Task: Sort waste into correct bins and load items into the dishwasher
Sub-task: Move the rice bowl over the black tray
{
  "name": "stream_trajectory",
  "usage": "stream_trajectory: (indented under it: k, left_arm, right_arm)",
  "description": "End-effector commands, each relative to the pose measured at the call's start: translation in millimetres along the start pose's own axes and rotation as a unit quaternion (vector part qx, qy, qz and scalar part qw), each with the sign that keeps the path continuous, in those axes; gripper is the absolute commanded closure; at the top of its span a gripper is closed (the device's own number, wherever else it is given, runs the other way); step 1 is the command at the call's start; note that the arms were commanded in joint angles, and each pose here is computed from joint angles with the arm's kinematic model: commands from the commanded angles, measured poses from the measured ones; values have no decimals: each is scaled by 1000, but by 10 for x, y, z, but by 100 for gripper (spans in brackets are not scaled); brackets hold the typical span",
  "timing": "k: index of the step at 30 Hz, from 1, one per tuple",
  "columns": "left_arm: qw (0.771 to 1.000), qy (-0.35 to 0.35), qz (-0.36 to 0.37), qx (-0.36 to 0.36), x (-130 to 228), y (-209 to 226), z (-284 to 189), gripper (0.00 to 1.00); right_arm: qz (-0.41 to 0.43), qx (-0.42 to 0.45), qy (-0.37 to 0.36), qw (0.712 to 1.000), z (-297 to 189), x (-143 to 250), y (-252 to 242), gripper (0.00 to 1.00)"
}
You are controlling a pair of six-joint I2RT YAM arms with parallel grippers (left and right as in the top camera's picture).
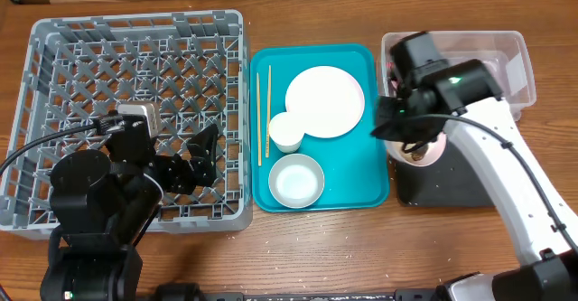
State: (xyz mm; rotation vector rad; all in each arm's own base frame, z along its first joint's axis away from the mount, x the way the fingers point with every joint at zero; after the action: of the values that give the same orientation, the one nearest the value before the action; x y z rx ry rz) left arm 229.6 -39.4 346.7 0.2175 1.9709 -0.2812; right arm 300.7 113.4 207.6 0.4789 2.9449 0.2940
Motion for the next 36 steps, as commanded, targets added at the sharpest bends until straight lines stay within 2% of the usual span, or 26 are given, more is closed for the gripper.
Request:
stream_trajectory:
  k: [1,11,17,22,27,32,36]
  left_arm:
    - [1000,-12,-5,2,-76,-9,-50,0]
    - [1000,-12,-5,2,-76,-10,-50,0]
    - [1000,-12,-5,2,-76,-10,-50,0]
    - [1000,-12,-5,2,-76,-10,-50,0]
    - [1000,-12,-5,2,-76,-10,-50,0]
    - [1000,-12,-5,2,-76,-10,-50,0]
    - [1000,-12,-5,2,-76,-10,-50,0]
  right_arm:
    - [-24,-54,20,998,79,-32,-151,96]
    - [-13,-199,44,979,109,-223,-521,96]
    - [7,-318,47,947,141,-191,-784,96]
    - [-4,-421,7,907,58,-163,-959,96]
    - [25,-454,-10,891,112,-152,-1079,96]
    - [7,-526,-63,848,50,-132,-1112,96]
    - [29,-537,-78,839,61,-135,-1217,96]
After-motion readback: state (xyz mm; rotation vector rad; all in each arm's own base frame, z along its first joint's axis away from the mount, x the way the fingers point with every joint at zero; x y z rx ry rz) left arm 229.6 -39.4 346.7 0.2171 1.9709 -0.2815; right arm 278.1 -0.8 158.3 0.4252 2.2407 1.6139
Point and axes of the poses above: each gripper's point midway between its finger pads, its own z axis out along the fingers, its own y axis along the line the jaws close on, x = y × z, the point moved 3 cm from there along -z, back along the fingers, and after that the axes turned 13 degrees about z, right-handed, at the moved point
